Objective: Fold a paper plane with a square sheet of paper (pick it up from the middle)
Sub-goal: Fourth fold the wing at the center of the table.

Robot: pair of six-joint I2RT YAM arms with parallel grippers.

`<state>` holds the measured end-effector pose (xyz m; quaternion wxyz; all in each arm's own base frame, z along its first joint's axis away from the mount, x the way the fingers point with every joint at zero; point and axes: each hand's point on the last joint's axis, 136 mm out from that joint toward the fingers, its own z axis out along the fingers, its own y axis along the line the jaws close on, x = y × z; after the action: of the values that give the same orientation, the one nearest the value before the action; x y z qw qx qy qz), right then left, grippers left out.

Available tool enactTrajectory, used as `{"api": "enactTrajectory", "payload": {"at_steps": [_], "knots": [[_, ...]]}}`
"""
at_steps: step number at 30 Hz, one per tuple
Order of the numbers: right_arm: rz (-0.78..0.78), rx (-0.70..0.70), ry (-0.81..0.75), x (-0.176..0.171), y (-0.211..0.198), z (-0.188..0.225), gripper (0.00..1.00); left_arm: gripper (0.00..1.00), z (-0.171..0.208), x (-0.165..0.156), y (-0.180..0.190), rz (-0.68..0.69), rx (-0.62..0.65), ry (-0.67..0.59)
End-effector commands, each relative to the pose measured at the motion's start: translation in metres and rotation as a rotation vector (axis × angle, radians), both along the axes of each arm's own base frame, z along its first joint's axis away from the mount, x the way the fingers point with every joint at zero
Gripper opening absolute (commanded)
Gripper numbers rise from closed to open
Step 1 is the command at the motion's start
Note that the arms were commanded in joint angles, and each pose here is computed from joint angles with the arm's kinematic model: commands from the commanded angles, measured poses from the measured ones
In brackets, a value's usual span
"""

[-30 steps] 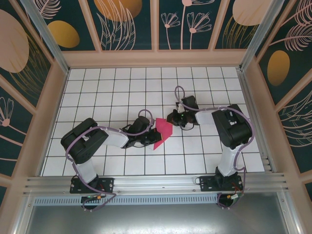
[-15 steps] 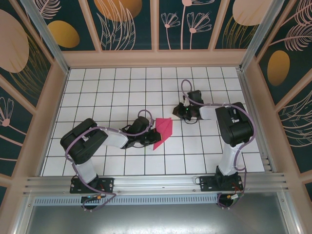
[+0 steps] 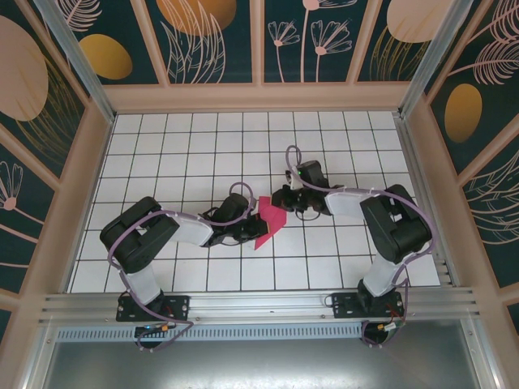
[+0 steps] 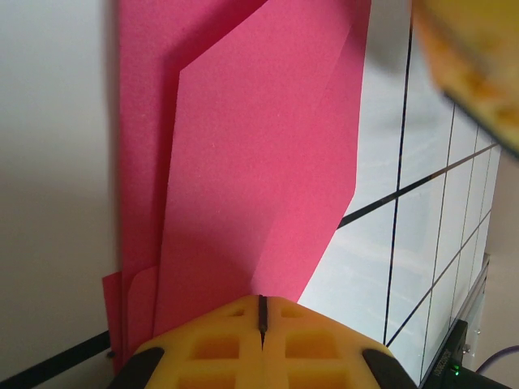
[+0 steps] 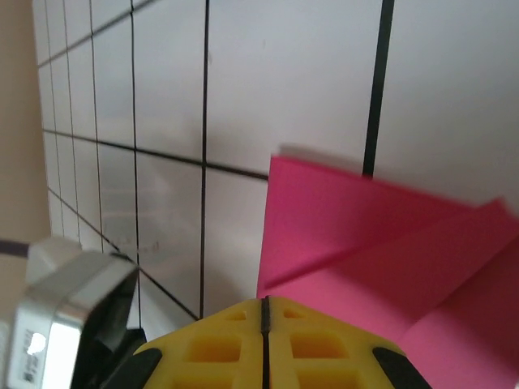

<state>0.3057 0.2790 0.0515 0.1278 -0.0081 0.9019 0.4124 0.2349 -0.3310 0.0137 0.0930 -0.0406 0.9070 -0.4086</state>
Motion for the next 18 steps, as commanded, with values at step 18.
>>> {"api": "enactTrajectory", "payload": {"at_steps": [18], "knots": [[-0.031,-0.123,0.141,-0.020,-0.020,-0.060,0.06,0.06,0.023,0.002,-0.005,-0.056,0.051,0.012]]}}
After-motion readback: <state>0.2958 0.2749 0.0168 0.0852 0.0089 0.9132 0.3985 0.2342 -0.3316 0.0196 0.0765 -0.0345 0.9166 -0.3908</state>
